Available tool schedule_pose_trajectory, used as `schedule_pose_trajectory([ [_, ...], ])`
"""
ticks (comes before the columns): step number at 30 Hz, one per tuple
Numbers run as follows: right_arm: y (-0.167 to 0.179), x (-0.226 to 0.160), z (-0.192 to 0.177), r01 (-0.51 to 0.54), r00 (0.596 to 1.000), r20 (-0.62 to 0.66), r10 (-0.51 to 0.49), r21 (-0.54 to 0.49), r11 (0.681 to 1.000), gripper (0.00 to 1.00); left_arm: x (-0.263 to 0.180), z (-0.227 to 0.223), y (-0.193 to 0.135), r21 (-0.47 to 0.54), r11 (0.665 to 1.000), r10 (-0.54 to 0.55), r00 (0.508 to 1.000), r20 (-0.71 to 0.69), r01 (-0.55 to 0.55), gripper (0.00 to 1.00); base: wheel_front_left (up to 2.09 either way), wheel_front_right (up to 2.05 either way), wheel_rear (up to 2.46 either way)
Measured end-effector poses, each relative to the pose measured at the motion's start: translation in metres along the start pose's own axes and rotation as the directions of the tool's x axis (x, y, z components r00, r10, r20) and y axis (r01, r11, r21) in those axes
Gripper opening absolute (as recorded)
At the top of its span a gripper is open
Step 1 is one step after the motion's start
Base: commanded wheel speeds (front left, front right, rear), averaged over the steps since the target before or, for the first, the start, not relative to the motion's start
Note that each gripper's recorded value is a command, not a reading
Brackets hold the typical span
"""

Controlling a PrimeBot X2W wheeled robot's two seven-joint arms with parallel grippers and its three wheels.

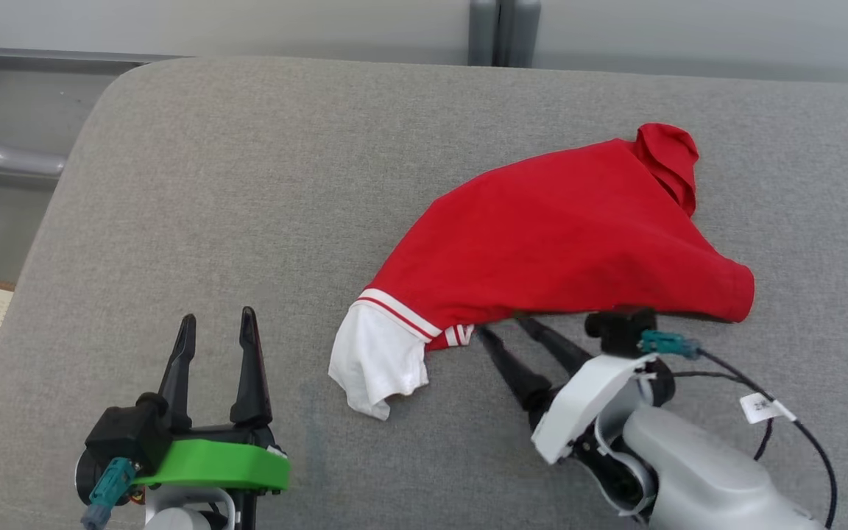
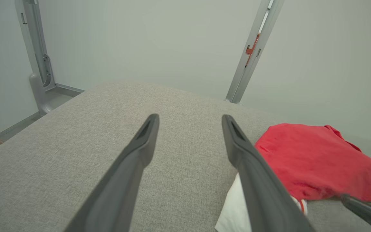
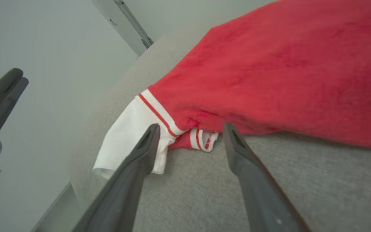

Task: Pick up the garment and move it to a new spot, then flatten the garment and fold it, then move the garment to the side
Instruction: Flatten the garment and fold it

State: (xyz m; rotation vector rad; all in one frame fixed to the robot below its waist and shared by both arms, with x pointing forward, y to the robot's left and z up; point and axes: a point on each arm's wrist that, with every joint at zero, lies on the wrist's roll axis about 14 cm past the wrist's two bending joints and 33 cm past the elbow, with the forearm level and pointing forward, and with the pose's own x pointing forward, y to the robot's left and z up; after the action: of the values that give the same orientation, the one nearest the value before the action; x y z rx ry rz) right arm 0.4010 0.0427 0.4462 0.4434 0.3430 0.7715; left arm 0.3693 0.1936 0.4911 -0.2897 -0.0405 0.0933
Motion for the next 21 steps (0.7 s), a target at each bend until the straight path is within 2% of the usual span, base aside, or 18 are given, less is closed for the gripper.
schedule_pose_trajectory([
  [3, -0.031, -0.013, 0.036, 0.085, 0.991, 0.104, -0.081, -0.037, 0.996, 1.0, 0.002, -0.002, -0.007, -0.003, 1.0, -0.022, 1.0, -0.004, 0.022, 1.0, 0.0, 0.0, 0.0],
  [5, -0.06, -0.03, 0.054, 0.17, 0.977, 0.149, -0.156, -0.091, 0.981, 1.0, 0.002, -0.003, -0.012, -0.005, 0.999, -0.037, 0.999, -0.007, 0.037, 1.0, 0.0, 0.0, 0.0],
  [7, -0.09, -0.048, 0.064, 0.254, 0.961, 0.158, -0.228, -0.174, 0.951, 1.0, 0.002, -0.004, -0.015, -0.006, 0.999, -0.049, 0.999, -0.009, 0.049, 1.0, 0.0, 0.0, 0.0],
  [8, -0.118, -0.065, 0.071, 0.337, 0.939, 0.165, -0.303, -0.246, 0.909, 1.0, 0.001, -0.004, -0.017, -0.006, 0.998, -0.056, 0.998, -0.008, 0.056, 1.0, 0.0, 0.0, 0.0],
  [10, -0.135, -0.076, 0.071, 0.394, 0.917, 0.169, -0.361, -0.251, 0.884, 1.0, 0.0, -0.004, -0.017, -0.006, 0.998, -0.058, 0.998, -0.01, 0.058, 1.0, 0.0, 0.0, 0.0],
  [12, -0.148, -0.085, 0.063, 0.433, 0.901, 0.152, -0.407, -0.252, 0.865, 1.0, -0.002, -0.005, -0.015, -0.005, 0.999, -0.051, 0.999, -0.015, 0.051, 1.0, 0.0, 0.0, 0.0],
  [17, -0.157, -0.094, 0.045, 0.473, 0.881, 0.119, -0.457, -0.232, 0.85, 1.0, -0.006, -0.005, -0.008, -0.001, 1.0, -0.029, 0.999, -0.016, 0.029, 1.0, 0.0, 0.0, 0.0],
  [21, -0.17, -0.103, 0.049, 0.515, 0.857, 0.134, -0.498, -0.255, 0.818, 1.0, -0.009, -0.006, -0.004, 0.002, 1.0, -0.017, 1.0, -0.021, 0.017, 1.0, 0.0, 0.0, 0.0],
])
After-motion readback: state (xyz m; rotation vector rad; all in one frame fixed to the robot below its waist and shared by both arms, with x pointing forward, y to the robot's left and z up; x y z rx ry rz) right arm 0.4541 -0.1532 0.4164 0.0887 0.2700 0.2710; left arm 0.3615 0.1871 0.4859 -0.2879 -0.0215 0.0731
